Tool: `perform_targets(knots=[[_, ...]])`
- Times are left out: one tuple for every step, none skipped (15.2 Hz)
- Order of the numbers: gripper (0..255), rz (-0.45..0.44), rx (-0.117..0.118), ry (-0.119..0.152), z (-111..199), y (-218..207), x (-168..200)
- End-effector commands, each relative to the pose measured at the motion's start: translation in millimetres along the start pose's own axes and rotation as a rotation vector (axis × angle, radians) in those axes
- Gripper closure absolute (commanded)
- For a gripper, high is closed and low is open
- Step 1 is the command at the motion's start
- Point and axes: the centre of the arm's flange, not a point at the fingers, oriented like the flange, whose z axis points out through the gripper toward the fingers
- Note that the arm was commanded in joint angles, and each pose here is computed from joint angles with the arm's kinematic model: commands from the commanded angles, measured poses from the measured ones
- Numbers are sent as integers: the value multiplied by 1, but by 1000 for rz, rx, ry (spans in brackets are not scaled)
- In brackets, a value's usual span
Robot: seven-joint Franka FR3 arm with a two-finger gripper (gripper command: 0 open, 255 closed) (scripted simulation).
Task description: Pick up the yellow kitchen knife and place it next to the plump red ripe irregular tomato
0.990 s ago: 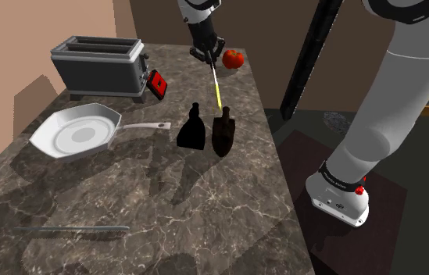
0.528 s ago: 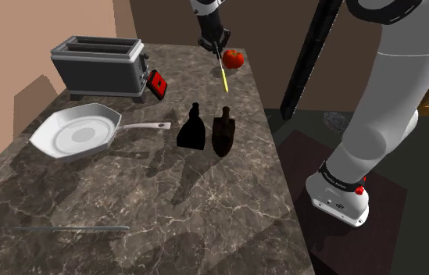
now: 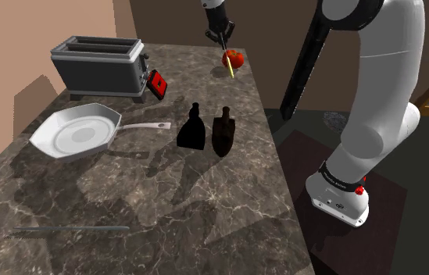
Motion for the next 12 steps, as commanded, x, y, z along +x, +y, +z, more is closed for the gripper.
perform_targets(knots=[[255, -1, 0, 0, 5, 6, 25], [255, -1, 0, 0, 7, 9, 37], [255, -1, 0, 0, 10, 14, 54], [255, -1, 0, 0, 15, 12, 54], [255, -1, 0, 0, 20, 10, 53], [255, -1, 0, 0, 25, 9, 53], [255, -1, 0, 0, 29, 7, 53], [255, -1, 0, 0, 34, 5, 52], [255, -1, 0, 0, 39, 3, 52], [255, -1, 0, 0, 44, 2, 52], [255, -1, 0, 0, 49, 0, 52], [255, -1, 0, 0, 54, -2, 51]])
